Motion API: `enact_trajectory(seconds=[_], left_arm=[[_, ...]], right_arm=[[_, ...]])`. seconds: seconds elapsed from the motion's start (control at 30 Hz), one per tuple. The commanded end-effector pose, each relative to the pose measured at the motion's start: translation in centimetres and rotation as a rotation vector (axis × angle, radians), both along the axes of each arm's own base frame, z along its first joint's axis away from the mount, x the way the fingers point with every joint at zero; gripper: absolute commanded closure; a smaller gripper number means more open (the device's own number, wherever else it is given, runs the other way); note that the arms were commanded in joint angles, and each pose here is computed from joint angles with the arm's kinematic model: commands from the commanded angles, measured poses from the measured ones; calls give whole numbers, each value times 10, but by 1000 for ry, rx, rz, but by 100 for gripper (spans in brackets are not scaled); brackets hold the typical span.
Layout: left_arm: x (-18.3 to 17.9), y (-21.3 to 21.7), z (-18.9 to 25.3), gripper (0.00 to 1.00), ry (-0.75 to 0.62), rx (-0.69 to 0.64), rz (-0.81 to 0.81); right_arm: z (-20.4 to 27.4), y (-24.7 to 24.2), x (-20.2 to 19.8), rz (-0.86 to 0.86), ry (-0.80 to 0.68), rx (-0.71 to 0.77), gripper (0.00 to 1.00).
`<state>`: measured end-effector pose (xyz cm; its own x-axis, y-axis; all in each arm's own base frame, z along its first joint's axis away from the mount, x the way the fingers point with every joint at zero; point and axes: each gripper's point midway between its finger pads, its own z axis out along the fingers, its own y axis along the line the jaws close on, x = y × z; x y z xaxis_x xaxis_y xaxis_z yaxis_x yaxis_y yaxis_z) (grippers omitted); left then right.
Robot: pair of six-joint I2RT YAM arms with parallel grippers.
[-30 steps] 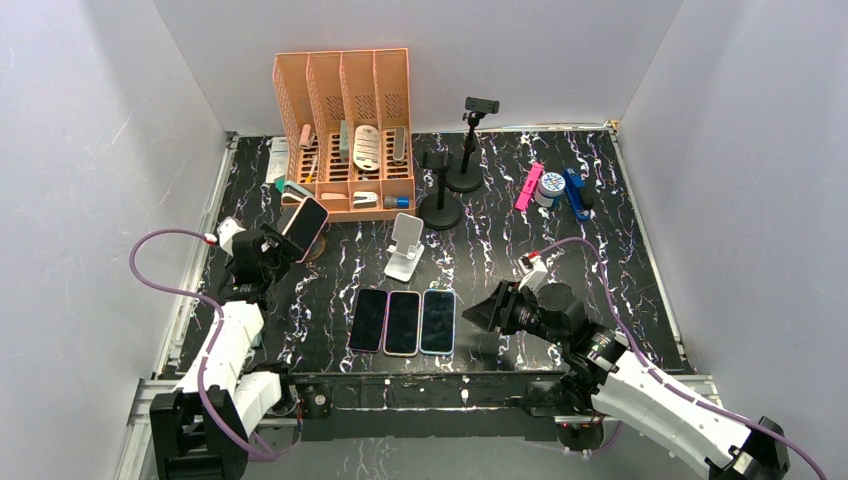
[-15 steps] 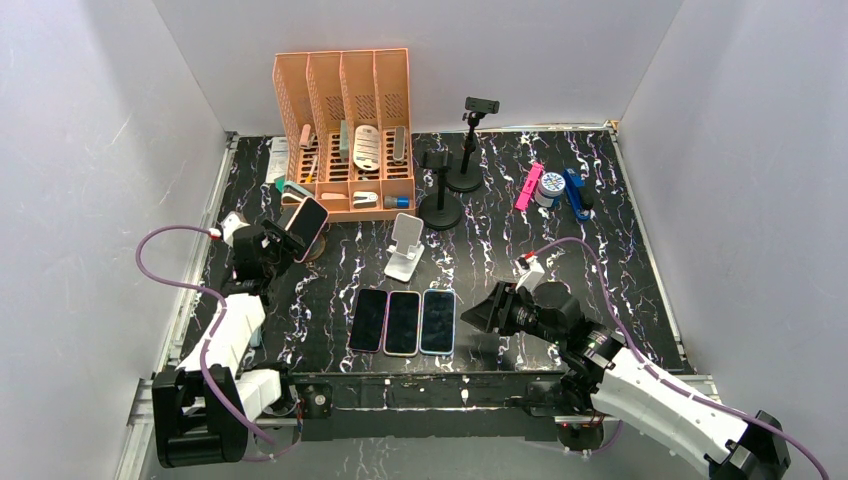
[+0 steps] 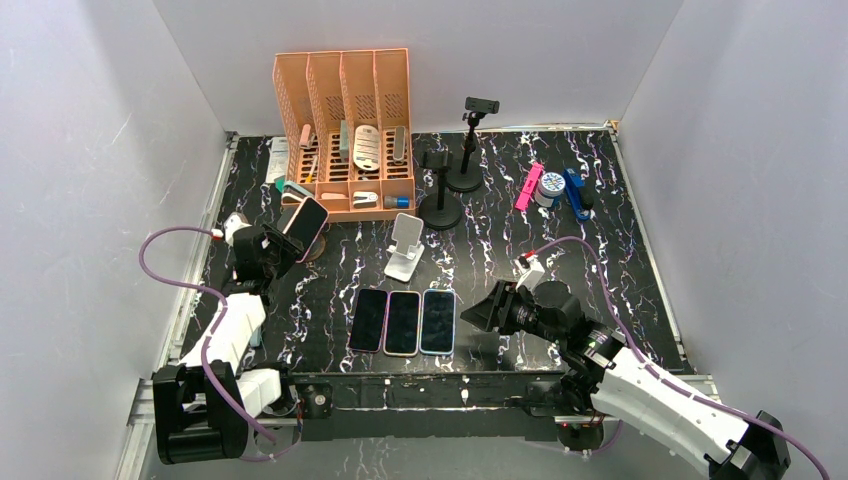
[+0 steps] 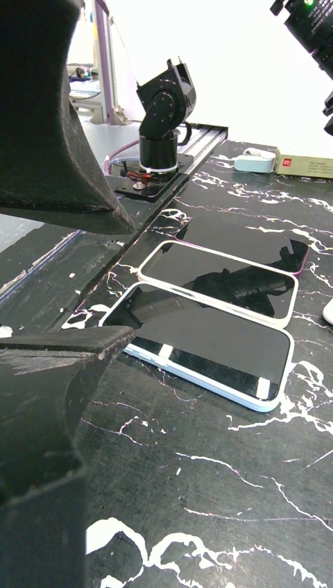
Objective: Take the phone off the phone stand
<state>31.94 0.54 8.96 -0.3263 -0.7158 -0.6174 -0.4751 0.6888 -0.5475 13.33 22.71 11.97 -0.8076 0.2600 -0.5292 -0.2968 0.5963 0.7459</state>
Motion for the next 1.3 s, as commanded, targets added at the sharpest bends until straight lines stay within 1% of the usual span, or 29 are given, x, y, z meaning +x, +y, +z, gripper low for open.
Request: enact_trajectory(seconds=[0.0,0.17,0.43,0.97,1.27], left_arm=[[0,0,-1,58,-2,-3,-7],[-2,-1,-1,67,-2,-4,-10],[-8,-5,1,75,0,1,-25],[-16,-17,17,100,-38,30,-81],[-19,-25,28,100,-86,18,-106]], right_arm=[[26,5,4,-3,-34,48,41],[27,4,4,-6,-34,51,41],[24,4,3,-6,-32,48,41],[18,3,2,-13,-17,54,41],[16,5,2,-6,-13,53,41]])
